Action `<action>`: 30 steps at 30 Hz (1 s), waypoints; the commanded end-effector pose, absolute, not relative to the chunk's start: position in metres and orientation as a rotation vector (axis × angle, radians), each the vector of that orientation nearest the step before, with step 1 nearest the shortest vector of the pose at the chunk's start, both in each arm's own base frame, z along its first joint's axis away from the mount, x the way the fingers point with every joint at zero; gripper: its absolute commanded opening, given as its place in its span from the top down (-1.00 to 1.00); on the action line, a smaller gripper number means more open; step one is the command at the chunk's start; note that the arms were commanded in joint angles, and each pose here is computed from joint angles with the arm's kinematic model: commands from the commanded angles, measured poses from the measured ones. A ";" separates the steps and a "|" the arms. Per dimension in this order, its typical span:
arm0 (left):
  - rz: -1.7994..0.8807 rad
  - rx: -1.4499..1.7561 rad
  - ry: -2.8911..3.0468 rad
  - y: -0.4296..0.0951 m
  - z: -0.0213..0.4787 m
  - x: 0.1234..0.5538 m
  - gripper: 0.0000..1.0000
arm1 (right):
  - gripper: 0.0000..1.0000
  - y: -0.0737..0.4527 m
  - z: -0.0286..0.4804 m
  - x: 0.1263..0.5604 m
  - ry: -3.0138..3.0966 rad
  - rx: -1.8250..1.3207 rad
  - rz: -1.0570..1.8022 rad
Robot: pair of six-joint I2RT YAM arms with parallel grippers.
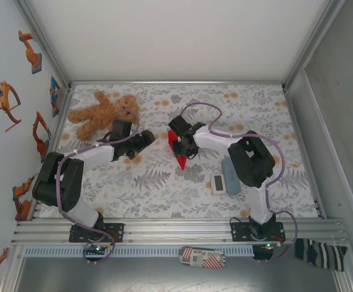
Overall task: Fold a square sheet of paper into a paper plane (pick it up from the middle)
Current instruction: Move the paper plane to the top-center of the table.
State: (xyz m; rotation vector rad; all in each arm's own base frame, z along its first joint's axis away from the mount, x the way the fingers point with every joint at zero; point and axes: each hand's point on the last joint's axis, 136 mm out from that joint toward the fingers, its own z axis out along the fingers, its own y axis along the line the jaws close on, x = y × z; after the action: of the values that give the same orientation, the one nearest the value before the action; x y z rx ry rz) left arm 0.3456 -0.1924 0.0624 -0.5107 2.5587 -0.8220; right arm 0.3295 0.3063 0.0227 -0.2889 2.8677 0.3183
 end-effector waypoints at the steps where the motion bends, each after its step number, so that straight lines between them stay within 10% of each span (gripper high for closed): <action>1: -0.727 -0.521 2.543 -0.175 0.069 0.342 -0.87 | 0.52 0.306 0.021 0.331 2.878 -0.264 0.268; 30: -0.500 -0.521 2.558 -0.141 0.076 0.331 -0.93 | 0.84 0.242 0.028 0.444 2.797 -0.147 0.121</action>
State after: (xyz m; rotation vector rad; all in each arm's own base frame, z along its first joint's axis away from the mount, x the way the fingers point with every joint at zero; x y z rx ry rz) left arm 0.3318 -0.1451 0.0753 -0.5369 2.5482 -0.5266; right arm 0.4394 0.2485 0.0273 -0.1290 2.7904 0.1775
